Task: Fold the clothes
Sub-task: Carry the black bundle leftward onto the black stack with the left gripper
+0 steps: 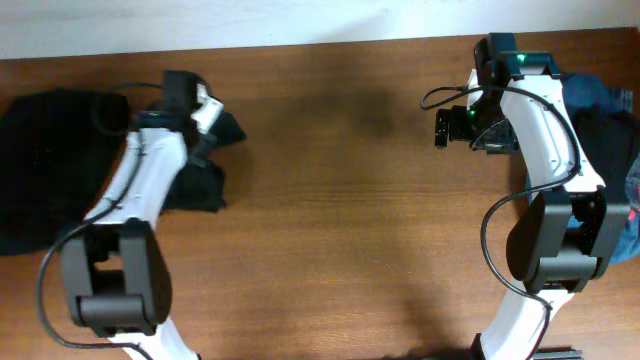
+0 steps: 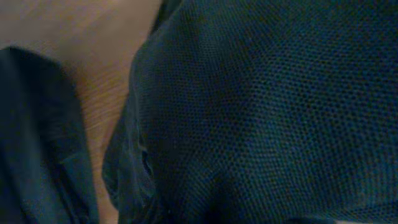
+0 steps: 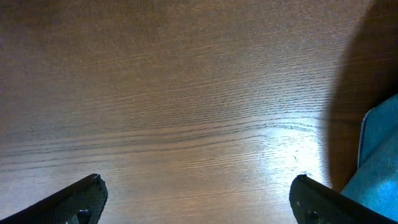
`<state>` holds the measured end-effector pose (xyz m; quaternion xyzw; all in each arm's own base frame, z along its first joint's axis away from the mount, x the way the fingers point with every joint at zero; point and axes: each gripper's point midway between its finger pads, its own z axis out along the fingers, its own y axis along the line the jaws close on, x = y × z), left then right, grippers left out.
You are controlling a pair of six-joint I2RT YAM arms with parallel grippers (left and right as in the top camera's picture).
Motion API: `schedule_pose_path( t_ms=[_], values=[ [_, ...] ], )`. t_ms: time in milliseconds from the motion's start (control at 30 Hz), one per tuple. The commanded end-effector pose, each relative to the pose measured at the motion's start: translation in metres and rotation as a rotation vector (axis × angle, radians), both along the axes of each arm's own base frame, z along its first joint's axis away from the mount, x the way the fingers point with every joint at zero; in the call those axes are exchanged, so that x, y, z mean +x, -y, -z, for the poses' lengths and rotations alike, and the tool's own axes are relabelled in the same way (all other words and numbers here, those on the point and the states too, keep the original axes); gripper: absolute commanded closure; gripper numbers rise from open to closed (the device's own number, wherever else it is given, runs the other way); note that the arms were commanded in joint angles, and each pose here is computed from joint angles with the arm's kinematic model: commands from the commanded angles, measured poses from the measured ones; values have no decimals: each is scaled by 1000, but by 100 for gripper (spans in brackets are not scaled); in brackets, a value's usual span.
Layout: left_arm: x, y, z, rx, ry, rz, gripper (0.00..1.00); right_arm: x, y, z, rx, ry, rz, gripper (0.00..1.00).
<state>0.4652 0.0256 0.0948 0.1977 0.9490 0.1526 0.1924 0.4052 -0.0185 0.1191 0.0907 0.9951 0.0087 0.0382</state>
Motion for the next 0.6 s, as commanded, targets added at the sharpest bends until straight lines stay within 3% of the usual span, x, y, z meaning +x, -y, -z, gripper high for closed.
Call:
schedule_pose_path(
  t_ms=[0,267,567],
  values=[
    [20,-13,-41,-143,117,2,100,4,4,-19,-22,57,0,1],
    [33,-69,-81,-319,252,-48,100,4,4,-19,-23,57,0,1],
    [32,-133,-95,-281,352,-58,100,4,4,-19,-23,57,0,1]
  ],
)
